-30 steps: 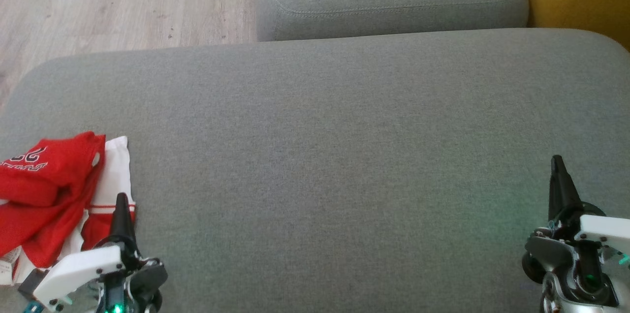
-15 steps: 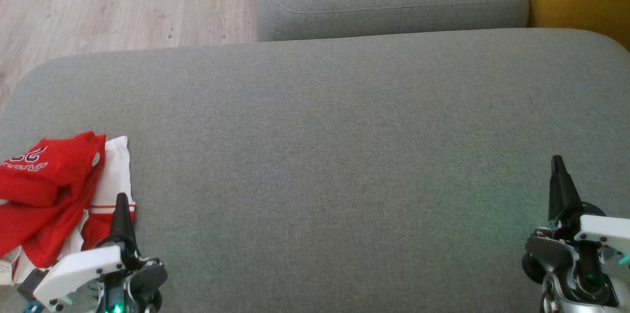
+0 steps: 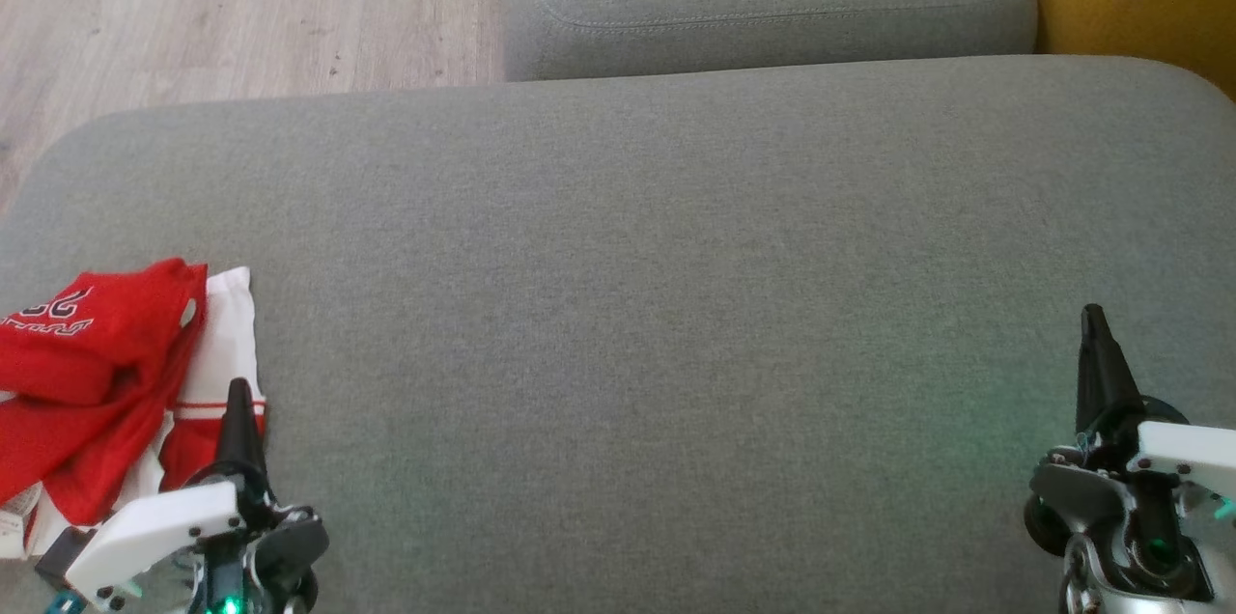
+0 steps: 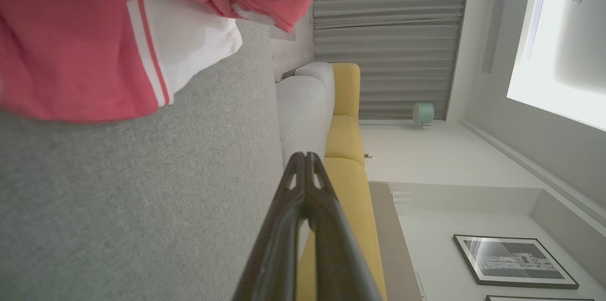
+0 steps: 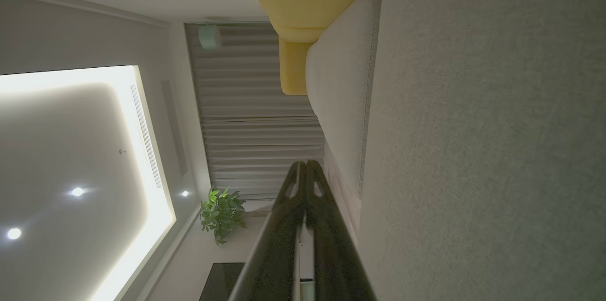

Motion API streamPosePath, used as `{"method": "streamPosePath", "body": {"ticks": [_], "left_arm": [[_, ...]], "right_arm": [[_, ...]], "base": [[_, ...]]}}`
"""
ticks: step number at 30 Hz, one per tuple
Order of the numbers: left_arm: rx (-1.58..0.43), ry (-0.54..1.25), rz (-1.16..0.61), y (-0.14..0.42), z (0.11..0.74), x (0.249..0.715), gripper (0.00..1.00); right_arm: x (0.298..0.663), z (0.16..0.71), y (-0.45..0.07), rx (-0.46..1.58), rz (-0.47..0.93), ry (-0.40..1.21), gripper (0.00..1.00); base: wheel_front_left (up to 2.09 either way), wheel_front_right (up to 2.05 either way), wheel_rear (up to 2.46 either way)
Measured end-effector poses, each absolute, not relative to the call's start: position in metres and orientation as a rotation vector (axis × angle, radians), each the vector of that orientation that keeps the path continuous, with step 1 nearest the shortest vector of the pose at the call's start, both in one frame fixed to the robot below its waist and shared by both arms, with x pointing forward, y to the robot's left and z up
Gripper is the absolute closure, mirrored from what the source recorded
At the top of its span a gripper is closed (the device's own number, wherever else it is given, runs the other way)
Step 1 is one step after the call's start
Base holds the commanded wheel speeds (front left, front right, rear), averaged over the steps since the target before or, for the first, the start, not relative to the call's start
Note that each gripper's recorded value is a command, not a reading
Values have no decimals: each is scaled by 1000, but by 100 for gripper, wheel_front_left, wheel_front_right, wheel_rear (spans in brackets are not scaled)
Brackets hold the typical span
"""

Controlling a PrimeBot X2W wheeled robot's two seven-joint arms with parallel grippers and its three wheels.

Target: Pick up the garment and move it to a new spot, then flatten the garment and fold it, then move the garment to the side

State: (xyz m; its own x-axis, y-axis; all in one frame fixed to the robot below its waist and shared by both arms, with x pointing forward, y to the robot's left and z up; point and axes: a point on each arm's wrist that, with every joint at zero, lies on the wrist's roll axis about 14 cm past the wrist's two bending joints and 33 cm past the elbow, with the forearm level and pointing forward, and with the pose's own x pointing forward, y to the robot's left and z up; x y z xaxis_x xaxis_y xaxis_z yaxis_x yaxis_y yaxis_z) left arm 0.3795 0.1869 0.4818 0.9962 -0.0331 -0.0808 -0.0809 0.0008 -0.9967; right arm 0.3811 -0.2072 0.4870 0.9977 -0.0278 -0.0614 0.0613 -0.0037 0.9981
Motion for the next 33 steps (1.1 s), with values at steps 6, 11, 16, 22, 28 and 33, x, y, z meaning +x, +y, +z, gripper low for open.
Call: {"method": "streamPosePath", "body": {"ticks": [6, 11, 16, 22, 28, 33], "left_arm": [[-1573, 143, 84, 185, 461, 371, 0], [-1572, 189, 150, 186, 438, 356, 0], [-1528, 187, 152, 187, 439, 357, 0], [-1448, 192, 152, 188, 437, 357, 0], [-1355, 192, 145, 188, 438, 359, 0], [-1281, 192, 136, 188, 440, 361, 0]], "right_arm": [[374, 467, -206, 1579, -119, 73, 0], [360, 445, -206, 1579, -174, 124, 0], [361, 446, -203, 1546, -165, 132, 0], [363, 446, -202, 1473, -160, 139, 0], [368, 450, -201, 1375, -138, 146, 0], [369, 449, -200, 1303, -131, 155, 0]], "base": [[0, 0, 0], [0, 0, 0], [0, 0, 0], [0, 0, 0], [0, 0, 0], [0, 0, 0]]}}
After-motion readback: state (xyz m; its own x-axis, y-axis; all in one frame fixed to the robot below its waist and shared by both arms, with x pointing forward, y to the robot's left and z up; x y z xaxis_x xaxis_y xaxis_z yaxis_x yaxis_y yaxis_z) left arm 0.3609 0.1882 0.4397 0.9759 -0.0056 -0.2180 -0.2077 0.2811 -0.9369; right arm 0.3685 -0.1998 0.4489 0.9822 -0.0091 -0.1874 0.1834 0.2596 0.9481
